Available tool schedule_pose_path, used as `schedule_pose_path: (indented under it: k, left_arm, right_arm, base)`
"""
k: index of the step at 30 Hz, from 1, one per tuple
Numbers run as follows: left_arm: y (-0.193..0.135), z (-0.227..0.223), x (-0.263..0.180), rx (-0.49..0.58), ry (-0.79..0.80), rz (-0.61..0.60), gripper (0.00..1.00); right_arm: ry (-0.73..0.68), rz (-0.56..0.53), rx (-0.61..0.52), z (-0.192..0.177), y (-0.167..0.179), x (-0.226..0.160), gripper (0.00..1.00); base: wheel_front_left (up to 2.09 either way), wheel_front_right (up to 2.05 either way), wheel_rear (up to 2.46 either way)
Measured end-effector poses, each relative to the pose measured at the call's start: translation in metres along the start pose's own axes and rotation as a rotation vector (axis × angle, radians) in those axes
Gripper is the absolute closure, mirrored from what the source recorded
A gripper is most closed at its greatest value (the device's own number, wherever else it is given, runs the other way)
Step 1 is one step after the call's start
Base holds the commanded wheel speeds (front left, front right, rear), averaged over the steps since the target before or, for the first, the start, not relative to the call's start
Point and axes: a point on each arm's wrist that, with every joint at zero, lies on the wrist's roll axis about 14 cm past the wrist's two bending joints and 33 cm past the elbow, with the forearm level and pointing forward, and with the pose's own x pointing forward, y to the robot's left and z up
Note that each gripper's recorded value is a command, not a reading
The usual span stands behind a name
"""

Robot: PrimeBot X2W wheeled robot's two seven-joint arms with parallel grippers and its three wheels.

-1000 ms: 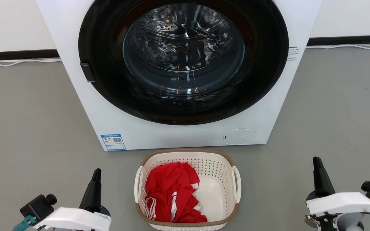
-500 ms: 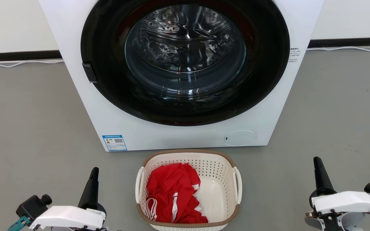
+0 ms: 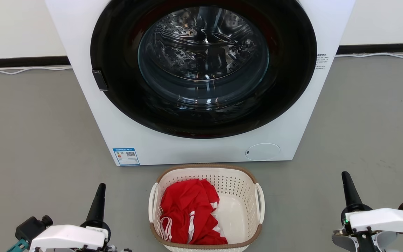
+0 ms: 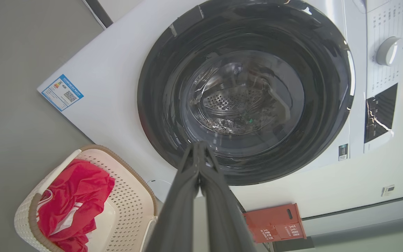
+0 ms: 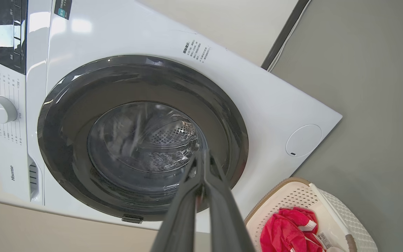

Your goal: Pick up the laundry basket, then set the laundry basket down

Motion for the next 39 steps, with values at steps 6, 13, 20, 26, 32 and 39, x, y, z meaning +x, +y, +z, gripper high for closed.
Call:
schedule_pose_path:
  k: [6,13,20,26,32,39]
  left_arm:
    - [0.000,0.002,0.000,-0.064,0.000,0.001,1.00]
    - [0.001,0.004,-0.001,-0.138,-0.003,0.002,1.00]
    - [0.000,0.006,-0.001,-0.213,-0.002,-0.001,1.00]
    - [-0.003,0.010,0.000,-0.287,-0.005,-0.012,1.00]
    - [-0.004,0.013,0.000,-0.350,-0.013,-0.019,1.00]
    - [-0.005,0.014,-0.001,-0.424,-0.007,-0.028,1.00]
  right_arm:
    - [0.002,0.002,0.064,0.001,0.001,0.000,1.00]
    - [0.006,0.008,0.141,0.001,0.003,0.000,1.00]
    - [0.015,0.017,0.216,0.001,0.005,0.001,1.00]
    - [0.023,0.026,0.293,0.001,0.008,0.001,1.00]
    - [0.029,0.038,0.355,0.001,0.011,0.001,1.00]
    - [0.036,0.055,0.428,0.001,0.015,0.001,1.00]
  base:
    - [0.00,0.00,0.00]
    - [0.00,0.00,0.00]
    - [0.00,0.00,0.00]
    - [0.00,0.00,0.00]
    - [0.00,0.00,0.00]
    - [0.00,0.00,0.00]
